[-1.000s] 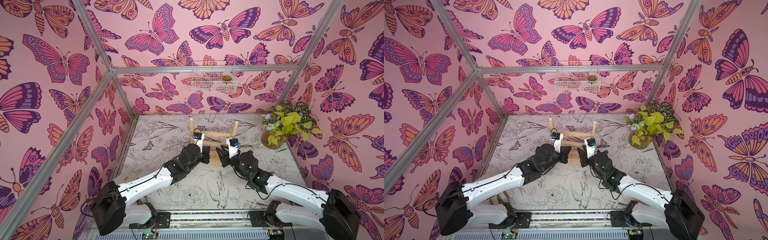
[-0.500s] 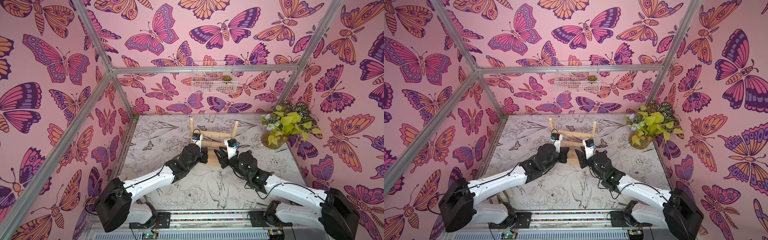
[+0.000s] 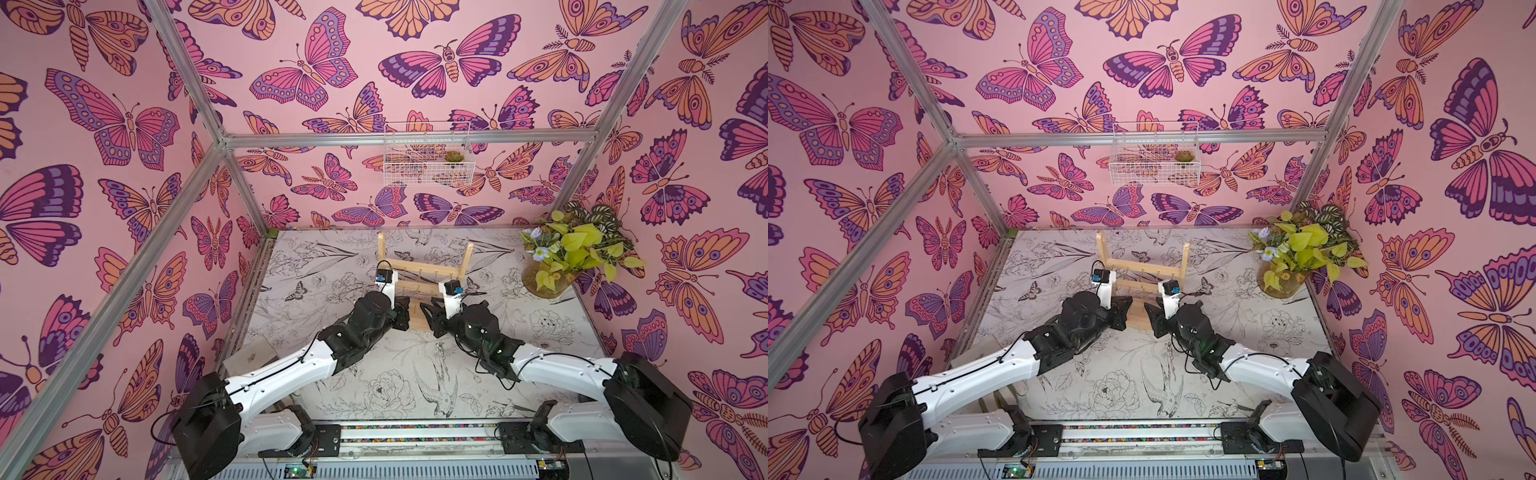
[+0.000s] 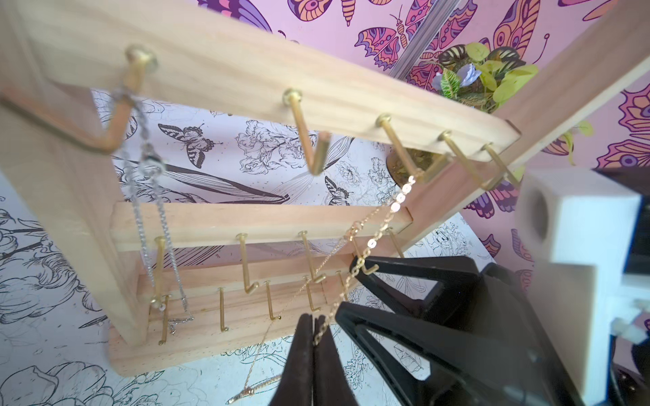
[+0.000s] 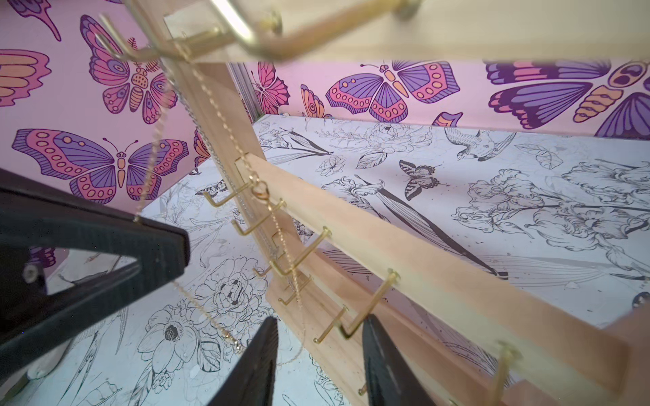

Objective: Hang the necklace on the jewelry display stand
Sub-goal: Hang the necklace on the stand.

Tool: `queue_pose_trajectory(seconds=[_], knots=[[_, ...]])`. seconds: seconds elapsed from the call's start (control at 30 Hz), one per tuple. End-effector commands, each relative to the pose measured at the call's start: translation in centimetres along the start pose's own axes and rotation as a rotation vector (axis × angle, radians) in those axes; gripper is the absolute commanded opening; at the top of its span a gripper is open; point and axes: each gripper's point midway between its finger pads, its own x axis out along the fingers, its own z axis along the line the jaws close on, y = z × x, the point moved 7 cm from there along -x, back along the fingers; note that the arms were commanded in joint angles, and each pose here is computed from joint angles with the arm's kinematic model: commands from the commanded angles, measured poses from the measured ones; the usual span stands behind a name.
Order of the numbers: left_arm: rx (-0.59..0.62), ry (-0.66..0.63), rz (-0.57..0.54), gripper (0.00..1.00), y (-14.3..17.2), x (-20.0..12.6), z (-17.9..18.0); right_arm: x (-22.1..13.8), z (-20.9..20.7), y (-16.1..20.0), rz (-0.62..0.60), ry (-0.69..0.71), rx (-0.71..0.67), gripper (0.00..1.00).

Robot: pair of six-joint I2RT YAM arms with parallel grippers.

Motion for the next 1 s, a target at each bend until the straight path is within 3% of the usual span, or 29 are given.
queue_pose_trajectory(seconds=[0.0,0.27,0.53,0.8,0.97], knots=[[0.007,-0.006,0.035,0.0,0.6,0.5,0.2,0.1,0.7,-0.7,-0.037,-0.033,0.01,0.42],[0.005,-0.004,0.044,0.0,1.0,0.8,0.4,-3.0,1.0,-1.5,-0.053,-0.042,-0.015,0.42],[0.009,0.005,0.048,0.0,0.9,0.9,0.2,-3.8,1.9,0.7,-0.079,-0.001,-0.08,0.42],[0.003,0.009,0.061,0.0,1.2,0.9,0.5,-1.4,2.0,3.5,-0.196,0.021,-0.039,0.42],[0.001,0.016,0.057,0.0,1.1,0.7,0.4,0.9,2.1,4.2,-0.201,0.063,-0.042,0.43]])
